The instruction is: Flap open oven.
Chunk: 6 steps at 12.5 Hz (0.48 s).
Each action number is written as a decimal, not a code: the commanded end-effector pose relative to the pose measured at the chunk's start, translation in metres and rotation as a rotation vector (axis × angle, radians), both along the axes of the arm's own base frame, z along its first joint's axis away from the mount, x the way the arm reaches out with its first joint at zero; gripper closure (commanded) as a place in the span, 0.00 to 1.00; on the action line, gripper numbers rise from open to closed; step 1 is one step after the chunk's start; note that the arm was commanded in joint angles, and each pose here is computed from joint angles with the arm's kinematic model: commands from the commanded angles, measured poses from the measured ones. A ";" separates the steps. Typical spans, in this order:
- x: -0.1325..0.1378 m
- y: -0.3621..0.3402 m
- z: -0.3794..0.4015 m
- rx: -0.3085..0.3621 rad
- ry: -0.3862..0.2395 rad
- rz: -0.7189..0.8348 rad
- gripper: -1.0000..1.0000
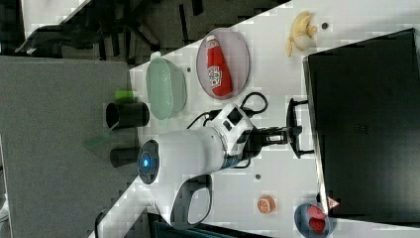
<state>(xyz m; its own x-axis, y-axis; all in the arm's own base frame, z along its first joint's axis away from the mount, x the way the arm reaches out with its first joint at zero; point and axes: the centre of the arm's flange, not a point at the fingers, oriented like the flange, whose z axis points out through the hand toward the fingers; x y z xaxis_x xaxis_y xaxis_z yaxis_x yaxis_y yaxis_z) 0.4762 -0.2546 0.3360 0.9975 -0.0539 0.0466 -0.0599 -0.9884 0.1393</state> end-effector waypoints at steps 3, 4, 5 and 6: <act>0.001 0.001 -0.023 -0.020 0.043 0.058 0.83; 0.004 0.008 -0.025 -0.042 0.055 0.070 0.83; 0.009 0.017 -0.026 -0.074 0.067 0.070 0.83; 0.013 0.029 -0.027 -0.111 0.077 0.064 0.83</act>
